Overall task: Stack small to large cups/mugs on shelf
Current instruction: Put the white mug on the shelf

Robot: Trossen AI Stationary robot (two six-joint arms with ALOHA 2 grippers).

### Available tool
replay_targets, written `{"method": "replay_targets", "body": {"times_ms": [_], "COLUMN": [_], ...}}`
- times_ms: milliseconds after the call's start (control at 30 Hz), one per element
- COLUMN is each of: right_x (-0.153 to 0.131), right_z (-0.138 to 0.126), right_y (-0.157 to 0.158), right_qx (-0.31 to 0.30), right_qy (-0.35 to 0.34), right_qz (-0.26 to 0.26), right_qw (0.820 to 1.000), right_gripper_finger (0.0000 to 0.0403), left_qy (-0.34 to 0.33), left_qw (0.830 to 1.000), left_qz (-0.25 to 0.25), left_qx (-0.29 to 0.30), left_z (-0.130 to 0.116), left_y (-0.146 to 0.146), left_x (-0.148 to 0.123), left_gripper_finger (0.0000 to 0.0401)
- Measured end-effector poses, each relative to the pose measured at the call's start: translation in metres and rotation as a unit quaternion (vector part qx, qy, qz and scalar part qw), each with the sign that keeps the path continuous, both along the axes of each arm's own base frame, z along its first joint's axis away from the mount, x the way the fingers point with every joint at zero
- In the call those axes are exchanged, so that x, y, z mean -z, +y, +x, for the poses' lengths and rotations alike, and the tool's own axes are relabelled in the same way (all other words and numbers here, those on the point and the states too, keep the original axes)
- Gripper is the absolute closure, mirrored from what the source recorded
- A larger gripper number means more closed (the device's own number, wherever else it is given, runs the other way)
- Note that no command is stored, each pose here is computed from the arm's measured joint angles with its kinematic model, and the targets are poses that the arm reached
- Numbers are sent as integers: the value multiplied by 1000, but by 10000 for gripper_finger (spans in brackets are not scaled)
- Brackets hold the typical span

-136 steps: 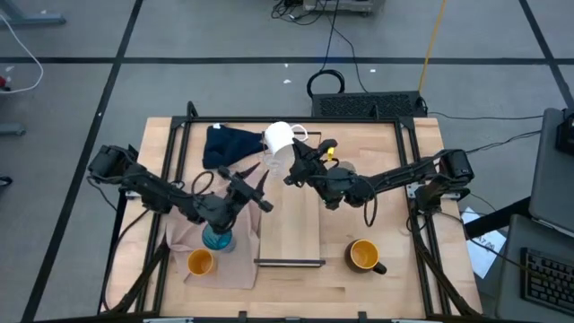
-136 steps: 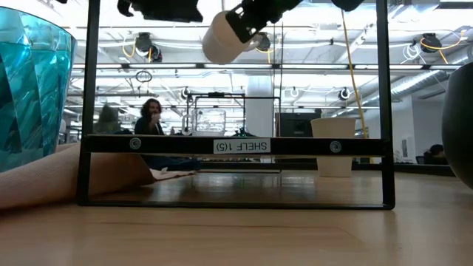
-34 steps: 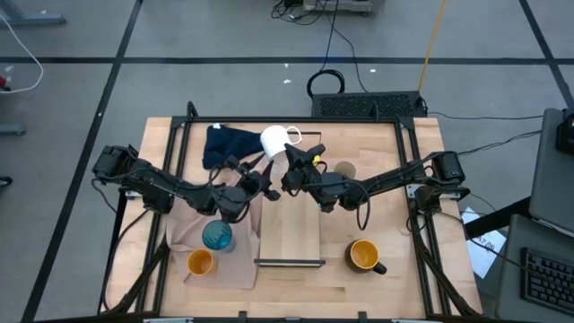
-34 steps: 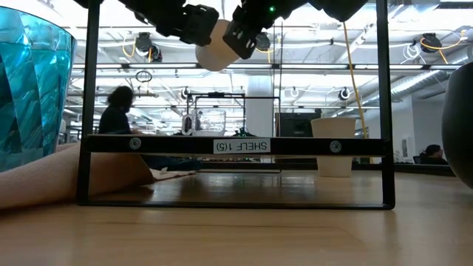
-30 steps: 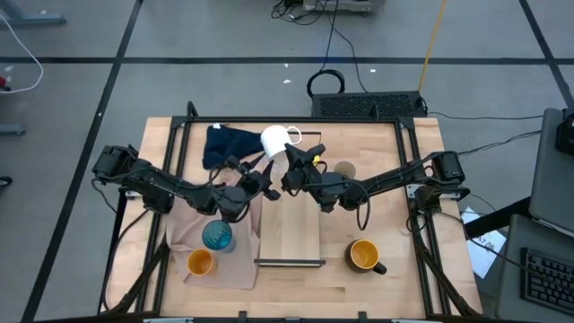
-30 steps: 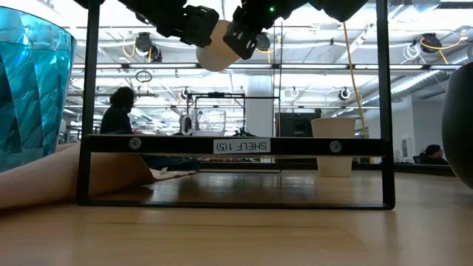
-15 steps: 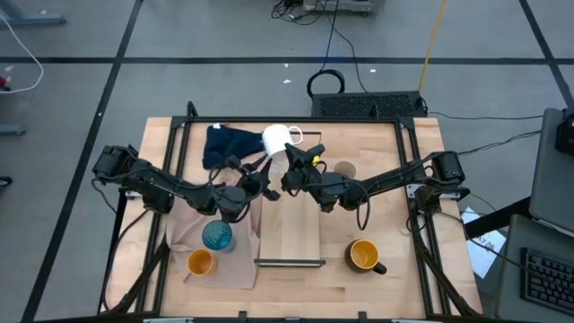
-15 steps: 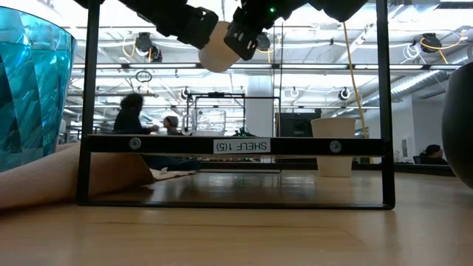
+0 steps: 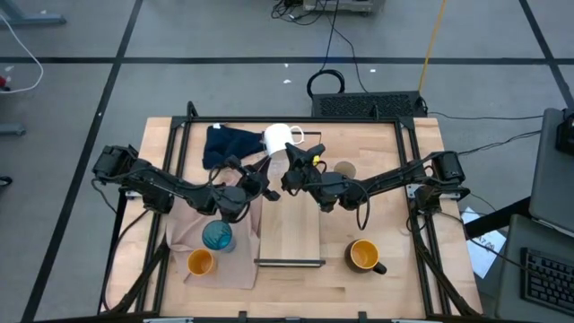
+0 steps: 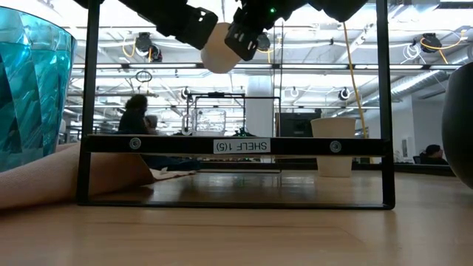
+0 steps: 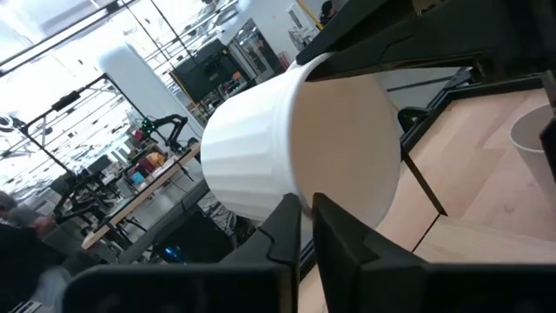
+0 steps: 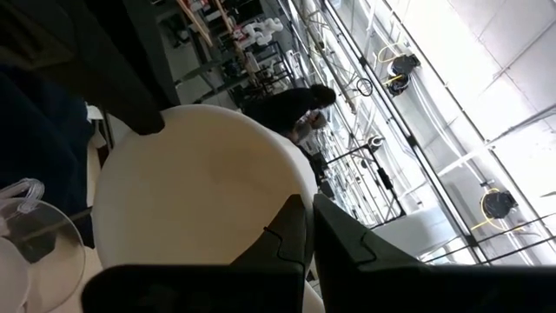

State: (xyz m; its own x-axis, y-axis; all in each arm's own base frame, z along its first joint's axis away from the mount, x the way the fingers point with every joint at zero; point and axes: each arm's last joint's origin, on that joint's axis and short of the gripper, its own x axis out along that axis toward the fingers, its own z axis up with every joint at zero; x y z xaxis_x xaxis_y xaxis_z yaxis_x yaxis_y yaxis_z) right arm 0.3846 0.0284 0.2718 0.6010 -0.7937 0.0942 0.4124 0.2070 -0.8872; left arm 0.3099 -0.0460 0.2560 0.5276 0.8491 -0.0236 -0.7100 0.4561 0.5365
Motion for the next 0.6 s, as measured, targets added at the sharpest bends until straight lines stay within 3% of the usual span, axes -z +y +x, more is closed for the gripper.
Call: {"method": "replay_targets", "body": {"times_ms": [100,333,600], "right_x": [0,0,0], "right_z": [0,0,0], "right_y": [0,0,2], "right_qx": [1,1,-1], "right_qy": [0,-1,23], "right_qz": [0,0,-19], "right_qw": [1000,1000,1000], "right_gripper_finger": [403,403,403], "left_qy": [4,3,5], "left_qw": [1000,1000,1000], "left_qz": [3,4,2], "left_qx": [0,0,4], "left_z": [0,0,0], "left_y": [0,0,1], "left_x": [0,-1,0], "left_gripper_finger": [396,399,356]}}
